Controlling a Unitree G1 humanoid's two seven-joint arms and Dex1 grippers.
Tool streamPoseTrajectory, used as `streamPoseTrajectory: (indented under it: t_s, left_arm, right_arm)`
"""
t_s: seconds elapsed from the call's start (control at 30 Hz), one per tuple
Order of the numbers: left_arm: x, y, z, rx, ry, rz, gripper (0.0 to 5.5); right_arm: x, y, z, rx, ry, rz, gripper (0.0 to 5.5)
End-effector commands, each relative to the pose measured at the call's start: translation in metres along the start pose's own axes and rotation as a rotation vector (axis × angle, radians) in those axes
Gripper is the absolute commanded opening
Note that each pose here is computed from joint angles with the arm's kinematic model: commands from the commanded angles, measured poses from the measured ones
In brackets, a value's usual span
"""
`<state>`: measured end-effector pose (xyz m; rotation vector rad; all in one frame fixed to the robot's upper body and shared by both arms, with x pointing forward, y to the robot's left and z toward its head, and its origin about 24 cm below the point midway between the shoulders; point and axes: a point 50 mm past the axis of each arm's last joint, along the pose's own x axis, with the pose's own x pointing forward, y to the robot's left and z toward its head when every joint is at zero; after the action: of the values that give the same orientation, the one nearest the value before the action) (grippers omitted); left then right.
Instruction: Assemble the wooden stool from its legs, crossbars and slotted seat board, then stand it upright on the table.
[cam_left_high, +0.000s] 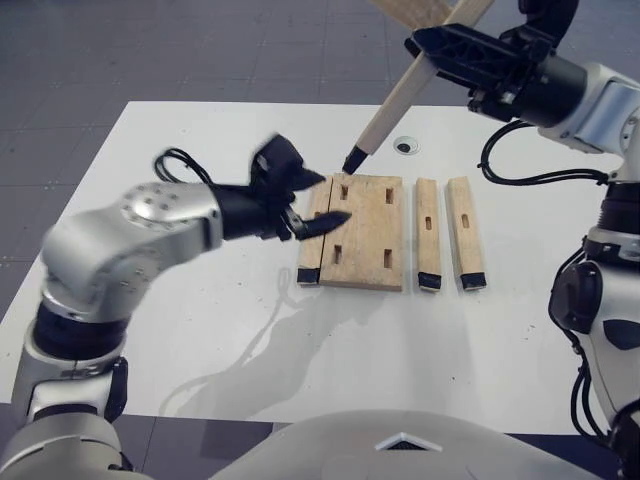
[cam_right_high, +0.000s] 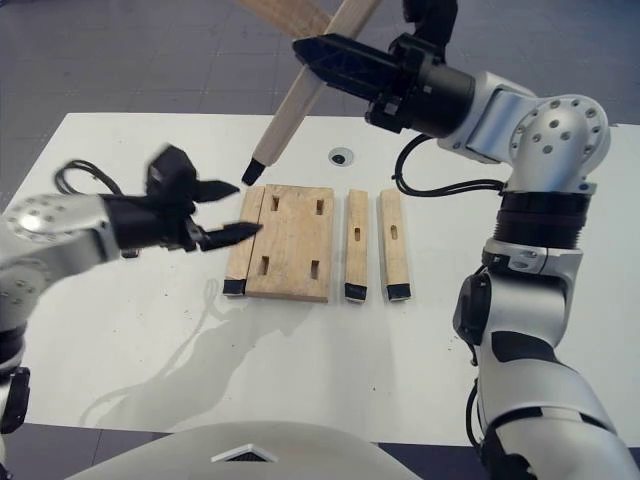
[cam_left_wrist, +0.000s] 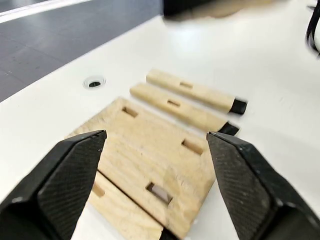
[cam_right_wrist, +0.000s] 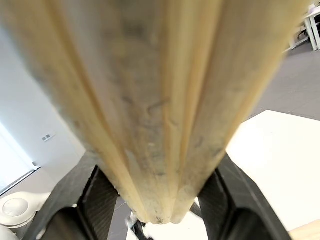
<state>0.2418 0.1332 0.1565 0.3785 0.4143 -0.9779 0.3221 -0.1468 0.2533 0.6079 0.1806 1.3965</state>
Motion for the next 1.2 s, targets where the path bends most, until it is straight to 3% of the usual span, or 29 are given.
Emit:
streamPoseTrajectory:
  t_s: [0.03,0.33,0.43,0.57,0.73,0.9,1.2]
  left_arm:
    - [0.042,-0.003,-0.038,0.335,0.278,0.036,3.72]
    - [0.077,-0.013,-0.043,0.525,0.313,-0.014,3.72]
    - [0.051,-0.025,-0.061,0.559,0.416,-0.206,3.72]
    - [0.015,-0.011,-0.074,0.626,0.524,-0.269,3.72]
    - [0.007,0.007,-0.085,0.727,0.518,-0.290,3.72]
    - [0.011,0.005,-0.075,0.714,0.447,-0.255,3.72]
    - [0.009,-0.011,-0.073,0.609,0.410,-0.209,3.72]
  right_arm:
    - [0.000,0.007,0.021,-0.085,-0.045,-0.006,2.06]
    - [0.003,0.007,0.016,-0.076,-0.039,0.001,2.06]
    - [0.000,-0.003,0.014,-0.110,-0.029,-0.090,2.06]
    - [-0.006,-0.018,-0.007,-0.165,0.069,-0.134,2.05]
    - [-0.016,-0.030,-0.045,-0.191,0.251,-0.160,2.05]
    - [-0.040,-0.052,-0.073,-0.290,0.308,-0.371,2.05]
    - [-0.052,-0.004,-0.084,-0.313,0.170,-0.466,2.05]
